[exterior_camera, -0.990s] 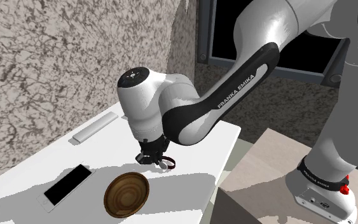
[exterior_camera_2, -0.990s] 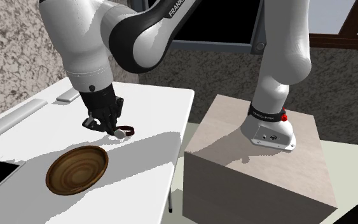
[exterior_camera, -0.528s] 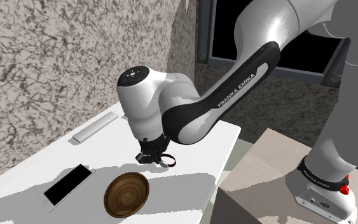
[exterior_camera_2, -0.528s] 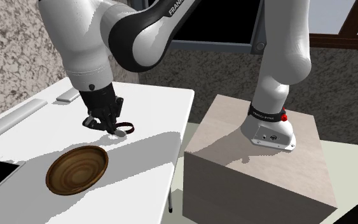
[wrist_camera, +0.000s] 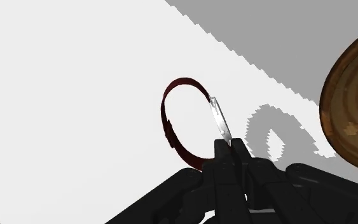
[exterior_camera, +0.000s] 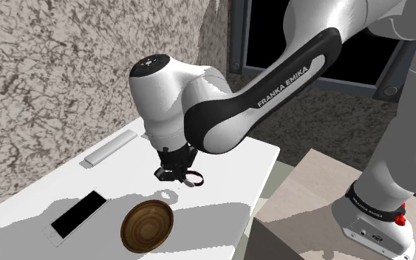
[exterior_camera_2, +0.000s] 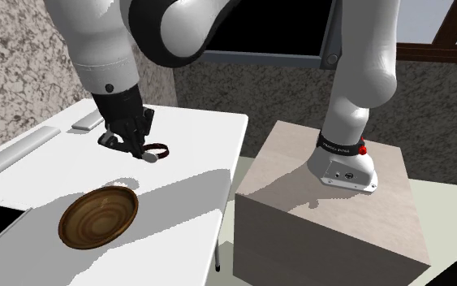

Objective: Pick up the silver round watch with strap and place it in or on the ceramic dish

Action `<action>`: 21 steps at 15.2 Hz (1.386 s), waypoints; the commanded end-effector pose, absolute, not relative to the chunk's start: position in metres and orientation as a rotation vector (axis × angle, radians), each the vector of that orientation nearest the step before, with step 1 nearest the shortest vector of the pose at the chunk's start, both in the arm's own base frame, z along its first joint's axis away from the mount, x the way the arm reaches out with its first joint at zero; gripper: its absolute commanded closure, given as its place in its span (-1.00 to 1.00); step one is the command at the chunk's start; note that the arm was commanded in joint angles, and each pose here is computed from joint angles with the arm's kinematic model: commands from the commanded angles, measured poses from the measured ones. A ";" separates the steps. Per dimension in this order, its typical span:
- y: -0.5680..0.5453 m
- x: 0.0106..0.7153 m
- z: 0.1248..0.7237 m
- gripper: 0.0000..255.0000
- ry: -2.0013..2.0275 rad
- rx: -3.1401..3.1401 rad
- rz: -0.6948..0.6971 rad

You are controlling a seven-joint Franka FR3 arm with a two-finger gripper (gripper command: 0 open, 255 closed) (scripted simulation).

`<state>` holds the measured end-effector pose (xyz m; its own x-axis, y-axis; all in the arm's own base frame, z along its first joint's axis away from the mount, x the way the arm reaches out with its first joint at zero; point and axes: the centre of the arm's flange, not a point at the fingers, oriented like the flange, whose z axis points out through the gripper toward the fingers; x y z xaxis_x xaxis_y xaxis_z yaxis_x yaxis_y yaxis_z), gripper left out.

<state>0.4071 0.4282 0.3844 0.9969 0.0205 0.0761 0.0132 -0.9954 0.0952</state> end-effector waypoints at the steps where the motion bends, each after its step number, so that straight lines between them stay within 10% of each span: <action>1: 0.428 0.408 0.395 1.00 0.026 3.044 0.117; 21: 0.533 0.404 0.467 1.00 0.026 3.044 0.117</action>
